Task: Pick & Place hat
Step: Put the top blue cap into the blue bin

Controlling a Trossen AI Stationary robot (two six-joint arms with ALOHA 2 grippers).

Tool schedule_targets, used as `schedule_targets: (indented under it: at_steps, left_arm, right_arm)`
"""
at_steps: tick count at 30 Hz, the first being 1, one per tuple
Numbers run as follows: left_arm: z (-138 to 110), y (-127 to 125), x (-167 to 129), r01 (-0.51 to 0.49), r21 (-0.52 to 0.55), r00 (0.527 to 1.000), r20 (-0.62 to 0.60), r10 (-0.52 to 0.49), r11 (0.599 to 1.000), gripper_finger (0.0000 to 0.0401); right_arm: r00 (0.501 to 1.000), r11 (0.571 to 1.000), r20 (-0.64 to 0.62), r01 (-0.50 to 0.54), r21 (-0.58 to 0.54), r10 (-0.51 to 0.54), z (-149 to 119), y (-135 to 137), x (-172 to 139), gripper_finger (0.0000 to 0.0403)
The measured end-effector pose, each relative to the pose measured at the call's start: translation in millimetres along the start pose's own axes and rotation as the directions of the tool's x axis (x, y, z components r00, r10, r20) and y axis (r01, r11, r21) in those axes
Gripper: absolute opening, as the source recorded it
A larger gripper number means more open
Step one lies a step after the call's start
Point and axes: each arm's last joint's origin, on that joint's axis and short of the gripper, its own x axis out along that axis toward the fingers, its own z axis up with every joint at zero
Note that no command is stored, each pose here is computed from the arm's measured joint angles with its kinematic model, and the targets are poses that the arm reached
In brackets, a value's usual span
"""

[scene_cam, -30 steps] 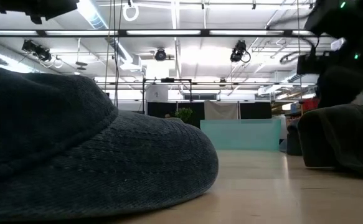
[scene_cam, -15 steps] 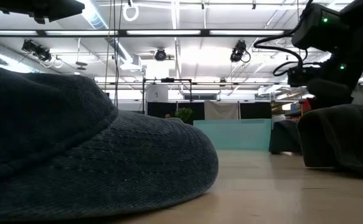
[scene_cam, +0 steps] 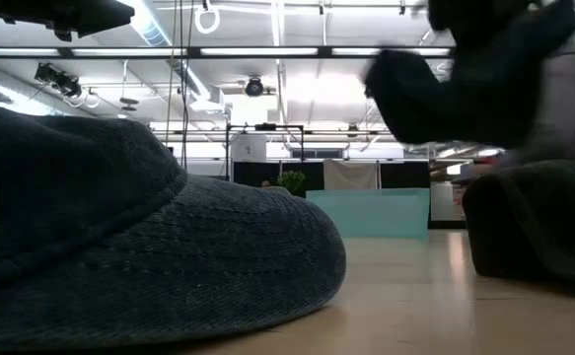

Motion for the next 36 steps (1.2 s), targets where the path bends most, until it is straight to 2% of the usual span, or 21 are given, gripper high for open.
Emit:
schedule_targets:
  at_steps: [2,4,8,15,21,28,32,36]
  left_arm:
    - [-0.1,0.0,0.0,0.000,0.001,1.000,0.000,0.000,1.000,0.0179]
    - [0.0,0.0,0.0,0.000,0.000,1.000,0.000,0.000,1.000,0.0179]
    - [-0.2,-0.1,0.0,0.001,0.000,1.000,0.000,-0.001,1.000,0.0179]
    - [-0.2,-0.1,0.0,0.001,-0.003,1.000,0.000,-0.001,1.000,0.0179]
    - [-0.4,-0.2,0.0,0.002,-0.068,1.000,-0.002,-0.002,0.998,0.0179]
    - [-2.5,-1.1,0.0,0.008,-0.055,1.000,-0.016,-0.009,0.998,0.0179]
    - [-2.5,-1.1,0.0,0.008,-0.054,1.000,-0.016,-0.009,0.998,0.0179]
    - [-2.5,-1.2,0.0,0.008,-0.054,1.000,-0.016,-0.009,0.999,0.0179]
  right_arm:
    - [0.982,0.991,0.161,0.112,-0.080,-0.098,15.3,-1.3,-10.5,0.0006]
    - [0.939,0.964,0.281,0.237,-0.119,-0.196,26.0,-5.6,-12.8,0.0006]
    - [0.895,0.916,0.342,0.361,-0.177,-0.287,40.5,-20.2,0.5,0.0005]
    - [0.889,0.872,0.281,0.429,-0.234,-0.362,63.8,-47.8,57.5,0.0005]
    - [0.872,0.829,0.235,0.483,-0.282,-0.429,81.6,-69.0,107.7,0.0006]
    - [0.900,0.846,0.092,0.433,-0.312,-0.426,79.0,-88.7,150.5,0.0008]
    - [0.894,0.841,0.050,0.438,-0.319,-0.446,75.9,-94.3,162.6,0.0012]
    - [0.889,0.850,0.033,0.447,-0.279,-0.456,75.1,-98.1,166.6,0.0034]
